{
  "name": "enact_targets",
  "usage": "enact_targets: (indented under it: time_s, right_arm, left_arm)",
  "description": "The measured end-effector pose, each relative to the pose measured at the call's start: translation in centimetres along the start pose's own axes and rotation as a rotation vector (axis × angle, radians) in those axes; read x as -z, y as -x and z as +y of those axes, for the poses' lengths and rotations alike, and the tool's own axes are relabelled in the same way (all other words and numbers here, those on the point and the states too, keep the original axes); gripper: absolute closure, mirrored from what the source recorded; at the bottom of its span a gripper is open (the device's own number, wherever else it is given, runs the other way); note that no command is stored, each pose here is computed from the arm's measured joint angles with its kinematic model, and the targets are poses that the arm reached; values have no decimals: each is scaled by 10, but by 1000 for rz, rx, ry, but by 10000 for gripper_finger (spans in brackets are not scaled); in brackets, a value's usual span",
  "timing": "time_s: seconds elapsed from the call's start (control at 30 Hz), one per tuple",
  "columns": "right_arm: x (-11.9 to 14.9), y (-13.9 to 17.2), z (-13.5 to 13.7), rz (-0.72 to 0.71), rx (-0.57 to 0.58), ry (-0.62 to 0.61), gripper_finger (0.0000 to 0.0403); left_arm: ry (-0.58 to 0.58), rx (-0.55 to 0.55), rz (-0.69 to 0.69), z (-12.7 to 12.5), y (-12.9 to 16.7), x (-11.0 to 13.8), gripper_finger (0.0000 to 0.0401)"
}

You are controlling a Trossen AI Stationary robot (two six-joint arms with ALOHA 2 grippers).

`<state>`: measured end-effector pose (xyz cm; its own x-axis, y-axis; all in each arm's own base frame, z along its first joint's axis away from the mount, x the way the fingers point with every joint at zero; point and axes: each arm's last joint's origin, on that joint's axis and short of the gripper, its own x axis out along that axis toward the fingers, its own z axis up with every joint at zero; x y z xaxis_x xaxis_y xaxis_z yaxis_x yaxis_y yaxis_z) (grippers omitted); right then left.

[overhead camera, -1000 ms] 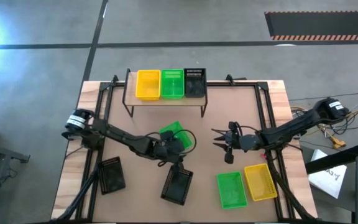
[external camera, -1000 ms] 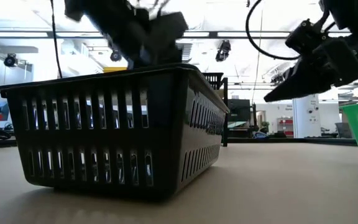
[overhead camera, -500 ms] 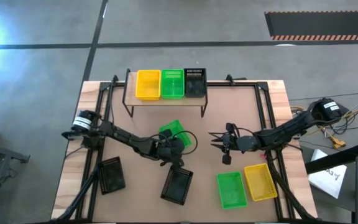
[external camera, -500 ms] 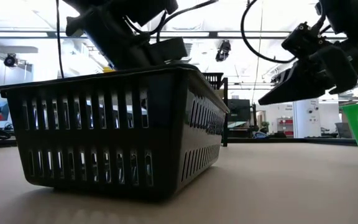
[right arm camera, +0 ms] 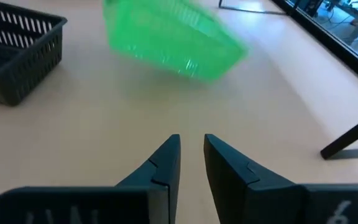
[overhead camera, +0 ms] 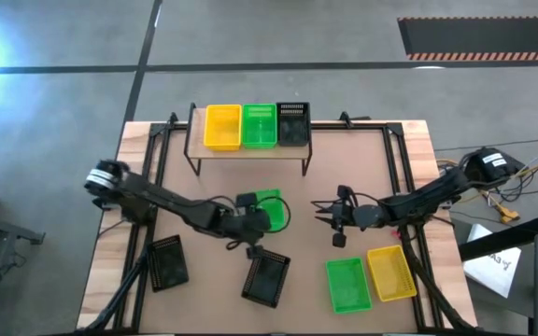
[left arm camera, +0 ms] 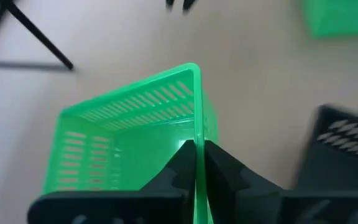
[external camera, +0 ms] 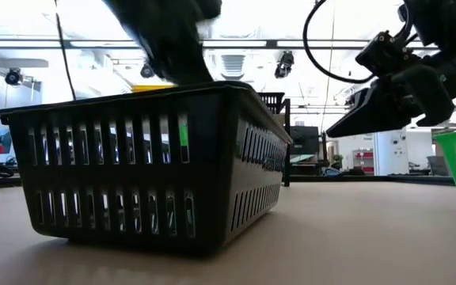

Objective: Stack baskets on shelf by color
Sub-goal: Stack the top green basket on the other green basket on the shelf

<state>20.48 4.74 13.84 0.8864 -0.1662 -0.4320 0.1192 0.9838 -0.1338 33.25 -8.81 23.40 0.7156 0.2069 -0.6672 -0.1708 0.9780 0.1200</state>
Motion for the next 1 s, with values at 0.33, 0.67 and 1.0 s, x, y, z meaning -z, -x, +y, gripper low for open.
enact_targets:
  time_s: [0.33,0.67,1.0]
  right_arm:
    - [-3,1,-1,-14,0,33,337]
    - [-4,2,-1,-21,0,32,337]
    - [-4,2,-1,-20,0,5,337]
  left_arm:
    - [-239,-120,-343,46,90,-42,399]
    - [-430,-444,-316,143,93,-56,400]
    - [-411,-396,-246,197,67,-47,400]
